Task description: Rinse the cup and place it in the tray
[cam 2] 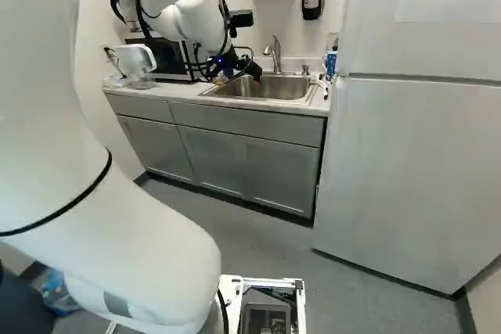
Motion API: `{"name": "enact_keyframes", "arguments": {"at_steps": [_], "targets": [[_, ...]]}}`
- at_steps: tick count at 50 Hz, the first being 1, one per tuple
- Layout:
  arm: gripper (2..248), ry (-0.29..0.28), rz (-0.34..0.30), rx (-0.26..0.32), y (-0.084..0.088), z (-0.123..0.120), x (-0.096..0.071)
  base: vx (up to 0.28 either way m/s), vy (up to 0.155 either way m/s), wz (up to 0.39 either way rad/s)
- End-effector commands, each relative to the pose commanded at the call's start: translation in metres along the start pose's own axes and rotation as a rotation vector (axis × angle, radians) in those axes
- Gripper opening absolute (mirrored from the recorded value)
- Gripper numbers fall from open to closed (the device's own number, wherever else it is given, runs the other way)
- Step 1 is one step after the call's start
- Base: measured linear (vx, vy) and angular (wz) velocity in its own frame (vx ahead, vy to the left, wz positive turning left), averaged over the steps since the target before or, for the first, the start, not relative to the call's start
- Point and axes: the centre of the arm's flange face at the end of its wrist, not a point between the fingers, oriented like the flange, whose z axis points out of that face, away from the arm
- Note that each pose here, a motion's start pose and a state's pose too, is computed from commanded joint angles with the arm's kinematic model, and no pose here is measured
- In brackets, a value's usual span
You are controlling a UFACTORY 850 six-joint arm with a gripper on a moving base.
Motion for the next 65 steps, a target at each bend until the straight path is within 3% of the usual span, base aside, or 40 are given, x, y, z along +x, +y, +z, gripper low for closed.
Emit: {"name": "enact_keyframes", "arguments": {"at_steps": [34, 65], "targets": [[247, 0.101, -0.013, 0.03, -0.007, 0.025, -0.062, 0.0, 0.0, 0.0], [247, 0.238, -0.023, 0.058, -0.012, 0.044, -0.153, 0.0, 0.0, 0.0]]}}
